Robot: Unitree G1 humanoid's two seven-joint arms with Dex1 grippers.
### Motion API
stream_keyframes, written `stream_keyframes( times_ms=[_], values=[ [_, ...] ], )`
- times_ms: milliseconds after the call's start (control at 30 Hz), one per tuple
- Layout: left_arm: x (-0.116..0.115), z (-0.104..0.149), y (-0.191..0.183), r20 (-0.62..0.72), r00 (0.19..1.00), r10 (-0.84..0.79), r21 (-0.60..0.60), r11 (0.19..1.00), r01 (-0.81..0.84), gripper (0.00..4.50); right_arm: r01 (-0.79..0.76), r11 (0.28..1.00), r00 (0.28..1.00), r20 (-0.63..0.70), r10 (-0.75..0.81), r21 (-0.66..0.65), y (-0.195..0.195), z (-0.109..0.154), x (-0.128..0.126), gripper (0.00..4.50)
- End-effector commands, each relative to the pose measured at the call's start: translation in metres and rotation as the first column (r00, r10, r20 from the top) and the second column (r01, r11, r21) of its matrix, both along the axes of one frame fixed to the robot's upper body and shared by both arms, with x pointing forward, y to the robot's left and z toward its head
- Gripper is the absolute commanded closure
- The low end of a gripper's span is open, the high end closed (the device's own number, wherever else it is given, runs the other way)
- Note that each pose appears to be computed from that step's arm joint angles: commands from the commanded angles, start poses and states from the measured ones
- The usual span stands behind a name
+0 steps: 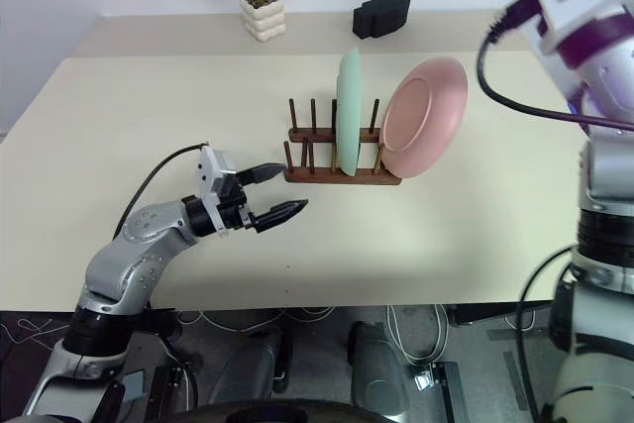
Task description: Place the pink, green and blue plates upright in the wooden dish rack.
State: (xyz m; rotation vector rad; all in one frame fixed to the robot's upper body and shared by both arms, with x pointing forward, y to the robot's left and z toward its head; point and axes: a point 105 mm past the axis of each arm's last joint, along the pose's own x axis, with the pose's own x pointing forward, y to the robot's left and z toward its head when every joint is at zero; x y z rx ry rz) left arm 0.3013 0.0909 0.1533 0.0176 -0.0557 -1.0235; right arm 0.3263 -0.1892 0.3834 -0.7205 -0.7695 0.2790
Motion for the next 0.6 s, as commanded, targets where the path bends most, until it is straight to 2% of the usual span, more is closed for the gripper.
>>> stream_keyframes(
  times_ms=[33,100,167,200,300,367,433,500,600],
  values=[
    [0.011,0.012,0.025,0.074,0.992,0.102,0.003,0.995,-0.102,0.0,-0.412,0.899,0.906,-0.033,0.421,0.151,0.065,0.01,-0.027,4.46],
    [0.015,0.011,0.04,0.084,0.984,0.156,0.017,0.987,-0.158,0.0,-0.57,0.774,0.795,-0.055,0.605,0.275,0.09,0.009,-0.036,4.46],
    [0.017,0.012,0.05,0.091,0.978,0.186,0.025,0.982,-0.189,0.0,-0.637,0.681,0.711,-0.068,0.7,0.361,0.104,0.007,-0.041,4.46],
    [0.017,0.011,0.058,0.095,0.974,0.207,0.034,0.977,-0.211,0.0,-0.664,0.599,0.637,-0.081,0.766,0.447,0.114,0.002,-0.042,4.46],
    [0.016,0.011,0.074,0.103,0.963,0.25,0.052,0.965,-0.256,0.0,-0.656,0.417,0.471,-0.09,0.878,0.629,0.135,-0.013,-0.041,4.46],
    [0.014,0.01,0.08,0.103,0.958,0.269,0.058,0.96,-0.275,0.0,-0.595,0.33,0.409,-0.077,0.909,0.732,0.141,-0.022,-0.036,4.46],
    [0.013,0.01,0.083,0.103,0.955,0.277,0.061,0.957,-0.284,0.0,-0.534,0.274,0.366,-0.073,0.928,0.8,0.144,-0.031,-0.033,4.46],
    [0.012,0.009,0.084,0.101,0.955,0.28,0.063,0.956,-0.287,0.0,-0.486,0.251,0.335,-0.087,0.938,0.837,0.152,-0.04,-0.033,4.46],
    [0.011,0.008,0.085,0.098,0.954,0.282,0.066,0.955,-0.289,0.0,-0.402,0.269,0.317,-0.143,0.938,0.875,0.16,-0.059,-0.027,4.46]
  ],
)
